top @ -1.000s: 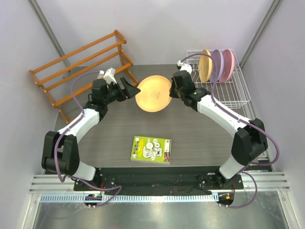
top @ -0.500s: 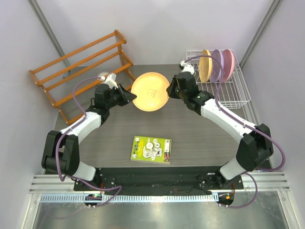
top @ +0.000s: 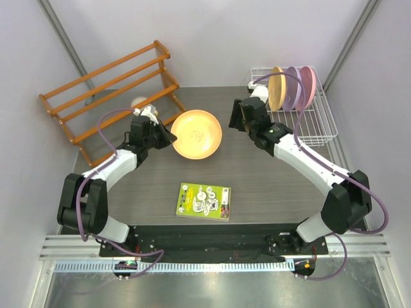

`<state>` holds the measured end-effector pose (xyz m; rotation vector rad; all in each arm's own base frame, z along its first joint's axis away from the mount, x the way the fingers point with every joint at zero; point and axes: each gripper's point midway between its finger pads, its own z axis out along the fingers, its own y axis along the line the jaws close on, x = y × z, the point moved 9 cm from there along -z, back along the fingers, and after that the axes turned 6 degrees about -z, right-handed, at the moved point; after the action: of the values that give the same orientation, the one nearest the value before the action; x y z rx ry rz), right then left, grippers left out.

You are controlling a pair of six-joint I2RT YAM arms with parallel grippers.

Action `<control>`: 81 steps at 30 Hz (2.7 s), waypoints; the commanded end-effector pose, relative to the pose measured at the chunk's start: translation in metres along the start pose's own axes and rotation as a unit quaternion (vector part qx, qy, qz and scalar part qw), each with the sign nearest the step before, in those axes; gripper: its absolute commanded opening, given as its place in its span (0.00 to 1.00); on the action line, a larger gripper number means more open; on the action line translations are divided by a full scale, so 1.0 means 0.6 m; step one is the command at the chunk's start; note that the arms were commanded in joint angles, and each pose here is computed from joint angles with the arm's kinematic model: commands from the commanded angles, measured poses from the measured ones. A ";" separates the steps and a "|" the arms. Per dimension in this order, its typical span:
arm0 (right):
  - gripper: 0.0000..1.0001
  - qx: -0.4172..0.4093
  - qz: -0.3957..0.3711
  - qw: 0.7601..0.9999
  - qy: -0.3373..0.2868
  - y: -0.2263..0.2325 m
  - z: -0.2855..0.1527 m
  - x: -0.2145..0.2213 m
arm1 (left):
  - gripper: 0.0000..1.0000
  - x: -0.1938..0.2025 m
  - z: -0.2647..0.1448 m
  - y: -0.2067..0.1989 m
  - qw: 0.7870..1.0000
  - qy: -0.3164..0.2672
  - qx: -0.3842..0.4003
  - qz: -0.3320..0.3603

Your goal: Unload the plates from the dish rack

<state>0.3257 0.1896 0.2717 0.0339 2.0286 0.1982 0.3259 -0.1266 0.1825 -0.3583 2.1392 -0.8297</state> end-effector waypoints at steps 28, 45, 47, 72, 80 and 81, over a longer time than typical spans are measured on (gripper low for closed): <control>0.61 0.303 -0.108 0.945 -0.058 -0.255 0.168 -0.175 | 0.68 0.009 0.031 0.087 0.978 0.002 -0.203 0.043; 0.23 0.347 -0.183 0.919 -0.040 -0.267 0.262 -0.178 | 0.76 -0.060 -0.049 0.008 0.982 -0.087 -0.157 0.063; 0.12 0.349 -0.191 0.917 -0.042 -0.263 0.259 -0.176 | 0.76 -0.059 -0.048 0.009 0.982 -0.086 -0.158 0.061; 0.01 0.496 -0.229 0.823 -0.157 -0.127 0.141 -0.229 | 0.82 -0.065 -0.046 -0.018 0.990 -0.070 -0.103 0.063; 0.01 0.334 -0.178 0.916 -0.130 -0.092 0.045 -0.206 | 0.83 -0.076 -0.038 -0.060 0.997 -0.049 -0.011 0.063; 0.01 0.323 -0.162 0.923 -0.136 -0.084 0.038 -0.200 | 0.83 -0.077 -0.036 -0.065 0.997 -0.050 -0.003 0.061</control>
<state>0.4458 0.1201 0.3346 0.0441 1.6978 -0.9467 0.3289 -0.1091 0.2211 -0.3434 2.1307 -0.5713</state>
